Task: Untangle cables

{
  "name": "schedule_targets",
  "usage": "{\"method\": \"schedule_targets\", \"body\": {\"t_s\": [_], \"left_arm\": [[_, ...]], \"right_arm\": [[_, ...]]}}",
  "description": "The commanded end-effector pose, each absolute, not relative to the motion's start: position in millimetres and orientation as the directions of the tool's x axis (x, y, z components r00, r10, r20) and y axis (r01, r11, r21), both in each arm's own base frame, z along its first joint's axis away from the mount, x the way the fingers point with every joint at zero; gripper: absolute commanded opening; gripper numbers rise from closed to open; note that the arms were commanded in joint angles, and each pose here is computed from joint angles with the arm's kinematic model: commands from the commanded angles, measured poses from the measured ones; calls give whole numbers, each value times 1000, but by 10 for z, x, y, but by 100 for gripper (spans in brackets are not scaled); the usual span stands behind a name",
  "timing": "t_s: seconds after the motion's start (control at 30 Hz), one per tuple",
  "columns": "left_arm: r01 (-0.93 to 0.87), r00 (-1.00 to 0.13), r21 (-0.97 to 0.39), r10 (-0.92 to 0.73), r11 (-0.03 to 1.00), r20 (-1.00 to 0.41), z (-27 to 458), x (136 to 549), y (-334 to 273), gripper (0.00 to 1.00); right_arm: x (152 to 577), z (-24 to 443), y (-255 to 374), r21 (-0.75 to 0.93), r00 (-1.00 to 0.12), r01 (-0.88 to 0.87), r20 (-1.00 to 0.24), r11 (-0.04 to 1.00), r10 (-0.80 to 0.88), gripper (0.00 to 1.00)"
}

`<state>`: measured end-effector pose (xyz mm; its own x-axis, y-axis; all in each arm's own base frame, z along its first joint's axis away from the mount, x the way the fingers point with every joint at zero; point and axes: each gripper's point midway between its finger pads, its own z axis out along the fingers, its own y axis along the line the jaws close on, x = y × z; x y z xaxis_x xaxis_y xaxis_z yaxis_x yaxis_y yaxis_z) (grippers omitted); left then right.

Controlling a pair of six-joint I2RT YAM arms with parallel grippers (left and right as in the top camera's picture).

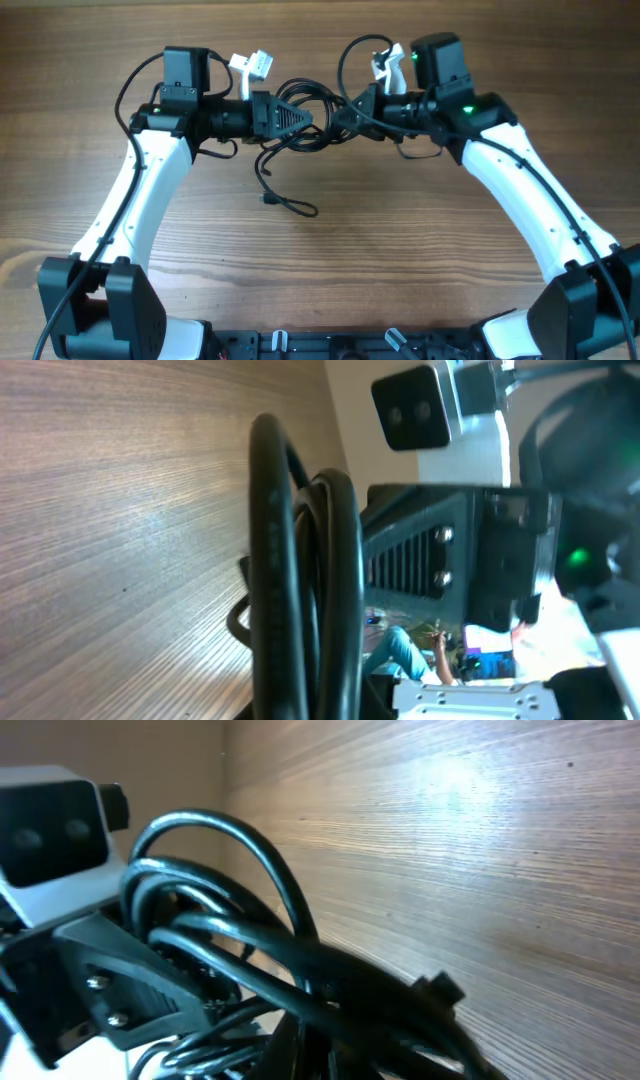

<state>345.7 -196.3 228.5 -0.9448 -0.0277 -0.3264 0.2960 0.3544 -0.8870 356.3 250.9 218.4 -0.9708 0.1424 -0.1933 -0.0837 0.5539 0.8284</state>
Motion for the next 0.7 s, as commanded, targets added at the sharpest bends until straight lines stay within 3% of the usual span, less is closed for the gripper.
{"method": "schedule_targets", "body": {"t_s": [0.0,0.17,0.4,0.53,0.67], "left_arm": [[352,-922,-852,-14,387,-387,2297,3461,-1899,4],[352,-922,-821,17,450,-386,2141,3401,-1843,4],[358,-924,-816,43,454,-381,2099,3330,-1835,4],[375,-924,-871,57,316,-377,2307,3212,-1934,4],[428,-902,-900,94,79,-421,2655,3000,-2047,4]], "right_arm": [[3833,2111,2109,821,-952,-66,-222,568,211,4],[3959,2202,1851,849,-940,-54,-220,525,259,4],[4031,2365,1781,877,-931,-111,-257,467,260,4],[4009,2395,1895,875,-931,-144,-278,461,236,4],[3963,2435,2097,870,-930,-194,-310,453,196,4]]}}
